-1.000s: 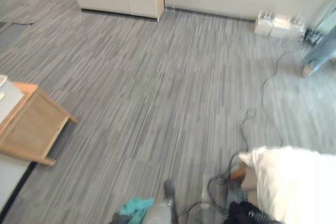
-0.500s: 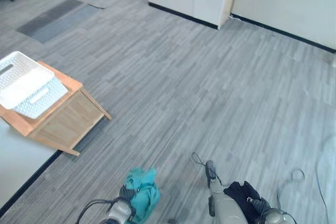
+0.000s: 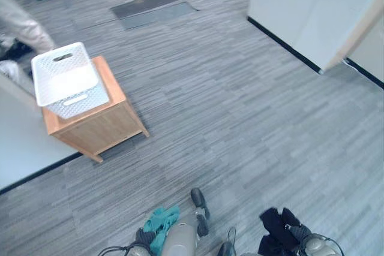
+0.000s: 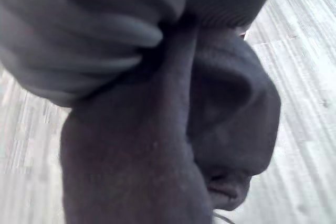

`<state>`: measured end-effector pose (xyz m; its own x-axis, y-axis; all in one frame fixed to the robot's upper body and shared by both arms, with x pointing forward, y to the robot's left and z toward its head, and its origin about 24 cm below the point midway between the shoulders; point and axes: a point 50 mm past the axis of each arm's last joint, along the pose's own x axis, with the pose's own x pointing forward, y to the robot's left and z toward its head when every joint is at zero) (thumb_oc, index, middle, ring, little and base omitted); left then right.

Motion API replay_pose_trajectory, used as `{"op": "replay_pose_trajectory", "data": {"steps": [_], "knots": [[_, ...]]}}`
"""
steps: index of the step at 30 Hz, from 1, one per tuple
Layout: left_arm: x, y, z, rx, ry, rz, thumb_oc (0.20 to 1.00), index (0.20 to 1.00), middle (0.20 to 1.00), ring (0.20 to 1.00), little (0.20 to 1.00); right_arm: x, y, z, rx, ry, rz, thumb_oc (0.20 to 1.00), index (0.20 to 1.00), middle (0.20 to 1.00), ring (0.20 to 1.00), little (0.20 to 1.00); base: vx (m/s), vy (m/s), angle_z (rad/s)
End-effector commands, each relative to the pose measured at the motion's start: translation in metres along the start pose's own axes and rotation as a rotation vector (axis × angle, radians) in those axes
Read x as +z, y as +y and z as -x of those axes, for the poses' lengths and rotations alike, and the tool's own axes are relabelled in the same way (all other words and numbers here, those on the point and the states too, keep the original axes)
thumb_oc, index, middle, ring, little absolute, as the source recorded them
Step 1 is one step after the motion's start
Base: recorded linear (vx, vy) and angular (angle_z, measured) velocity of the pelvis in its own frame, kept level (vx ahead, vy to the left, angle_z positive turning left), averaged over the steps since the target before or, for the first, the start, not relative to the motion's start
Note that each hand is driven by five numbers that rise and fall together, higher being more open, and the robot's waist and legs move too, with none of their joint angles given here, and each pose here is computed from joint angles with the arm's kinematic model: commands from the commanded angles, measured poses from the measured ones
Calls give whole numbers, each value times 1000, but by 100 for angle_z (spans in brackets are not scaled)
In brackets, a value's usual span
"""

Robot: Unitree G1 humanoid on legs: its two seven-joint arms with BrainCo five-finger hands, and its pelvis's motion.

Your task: Tidy up the quilt and then pick up the clothes from the bed and put them into the laundry hamper.

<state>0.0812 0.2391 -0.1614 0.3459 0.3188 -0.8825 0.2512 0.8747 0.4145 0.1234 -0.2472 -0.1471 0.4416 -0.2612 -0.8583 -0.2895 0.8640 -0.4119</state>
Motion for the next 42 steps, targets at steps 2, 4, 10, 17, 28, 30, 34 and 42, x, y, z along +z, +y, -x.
{"op": "replay_pose_trajectory", "data": {"steps": [2, 4, 10, 17, 28, 30, 34, 42], "knots": [[-2, 6, -2, -9, 41, -113, 200, 200, 200, 200, 200, 2, -15, -1, -38, -18, -14, 200, 200, 200, 200, 200, 676, 239, 132], [-1, 12, -3, 9, 32, -135, 200, 200, 200, 200, 200, 5, -12, -1, -32, -25, -13, 200, 200, 200, 200, 200, 612, 175, 158], [51, 31, -7, 89, -149, -224, 200, 200, 200, 200, 200, 15, -12, -2, -43, -67, -47, 200, 200, 200, 200, 200, 525, -103, 120], [72, 30, -5, 105, -238, -262, 200, 200, 200, 200, 200, -8, 0, 1, 4, 18, -23, 200, 200, 200, 200, 200, 658, -350, 148], [21, 19, -4, 114, -67, -79, 200, 200, 200, 200, 200, 6, -15, -2, -51, -28, -42, 200, 200, 200, 200, 200, 415, -282, 59], [7, 12, -2, 82, -27, -98, 200, 200, 200, 200, 200, 5, -18, -2, -56, -29, -32, 200, 200, 200, 200, 200, 576, 62, 1], [-11, 3, 1, 34, 38, -125, 200, 200, 200, 200, 200, -6, -12, 0, -42, 6, -34, 200, 200, 200, 200, 200, 518, 66, 73], [2, 16, -2, 52, -8, -178, 200, 200, 200, 200, 200, 18, -1, -1, -12, -72, -61, 200, 200, 200, 200, 200, 297, 62, 86]]}}
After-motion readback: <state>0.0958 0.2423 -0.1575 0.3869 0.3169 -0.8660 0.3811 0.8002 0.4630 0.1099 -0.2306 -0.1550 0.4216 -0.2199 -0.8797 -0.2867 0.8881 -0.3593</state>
